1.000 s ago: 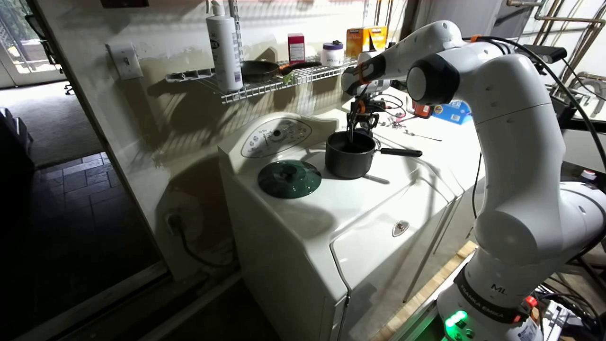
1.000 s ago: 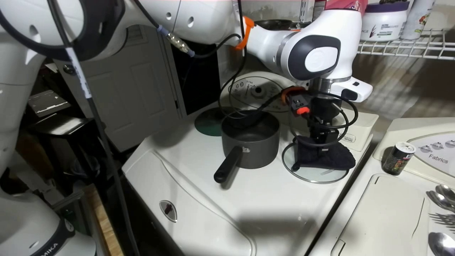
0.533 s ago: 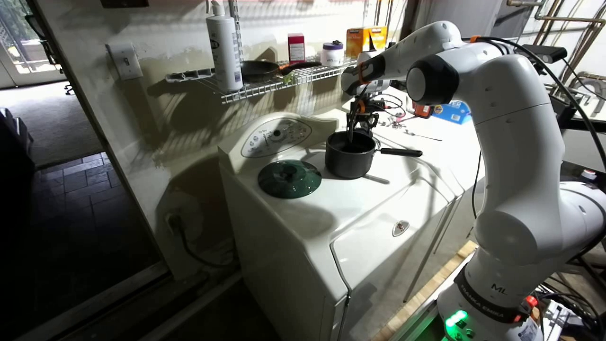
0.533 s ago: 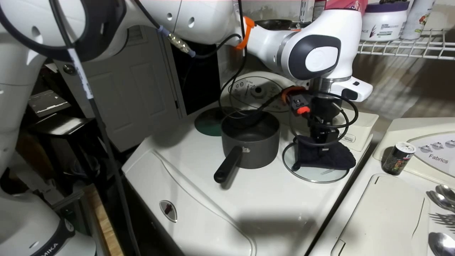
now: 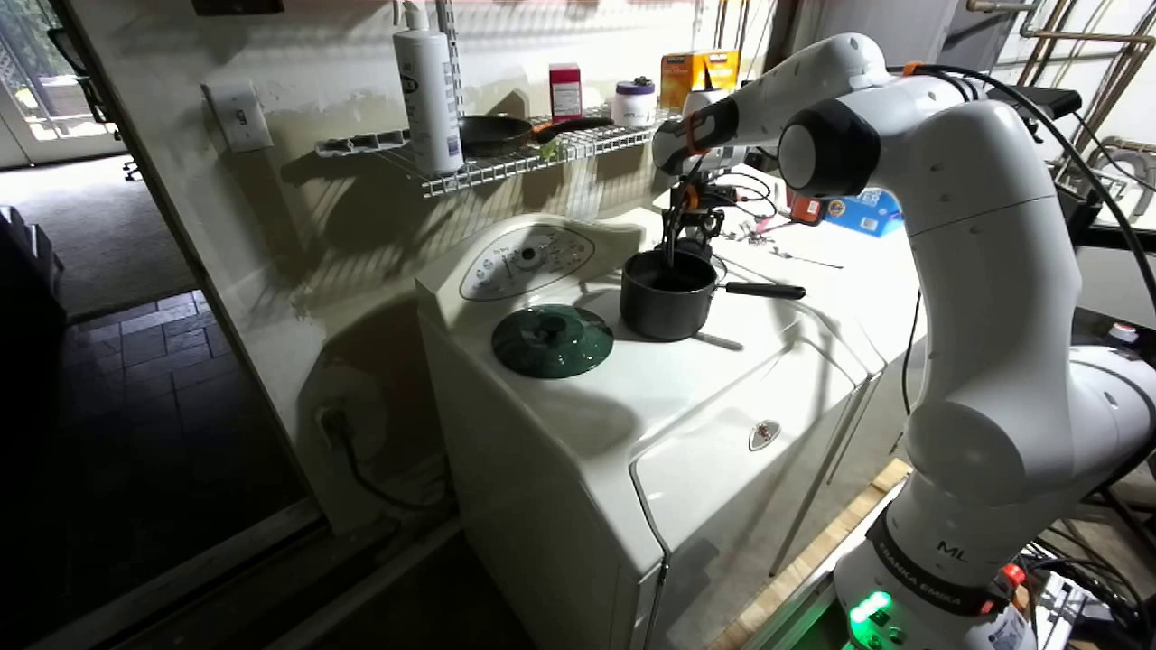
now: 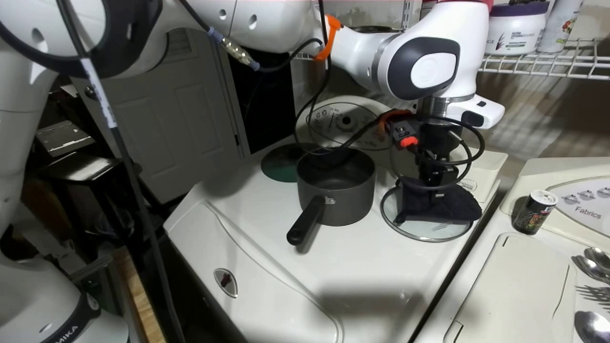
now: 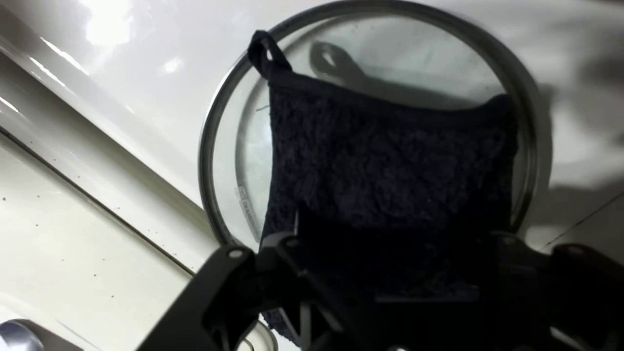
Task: Put the lid on the pot
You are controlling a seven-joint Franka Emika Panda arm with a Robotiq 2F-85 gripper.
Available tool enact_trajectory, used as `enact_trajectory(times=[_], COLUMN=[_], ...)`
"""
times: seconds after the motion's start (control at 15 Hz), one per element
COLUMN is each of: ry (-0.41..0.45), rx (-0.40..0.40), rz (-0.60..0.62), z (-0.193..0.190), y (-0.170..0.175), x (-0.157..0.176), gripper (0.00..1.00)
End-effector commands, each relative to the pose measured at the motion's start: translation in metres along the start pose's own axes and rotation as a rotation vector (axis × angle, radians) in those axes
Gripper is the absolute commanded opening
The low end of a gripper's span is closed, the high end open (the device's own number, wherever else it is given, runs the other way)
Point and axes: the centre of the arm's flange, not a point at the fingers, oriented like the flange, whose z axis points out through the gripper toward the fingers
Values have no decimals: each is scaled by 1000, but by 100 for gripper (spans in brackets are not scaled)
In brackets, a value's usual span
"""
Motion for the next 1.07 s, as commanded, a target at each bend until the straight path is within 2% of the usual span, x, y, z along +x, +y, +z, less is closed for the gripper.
enact_trajectory(times=[0.0,1.0], ry=[6,39], rx=[1,19], rz=[13,23], z=[-28,-110], y=[5,16], x=[-3,-20], gripper=[41,41])
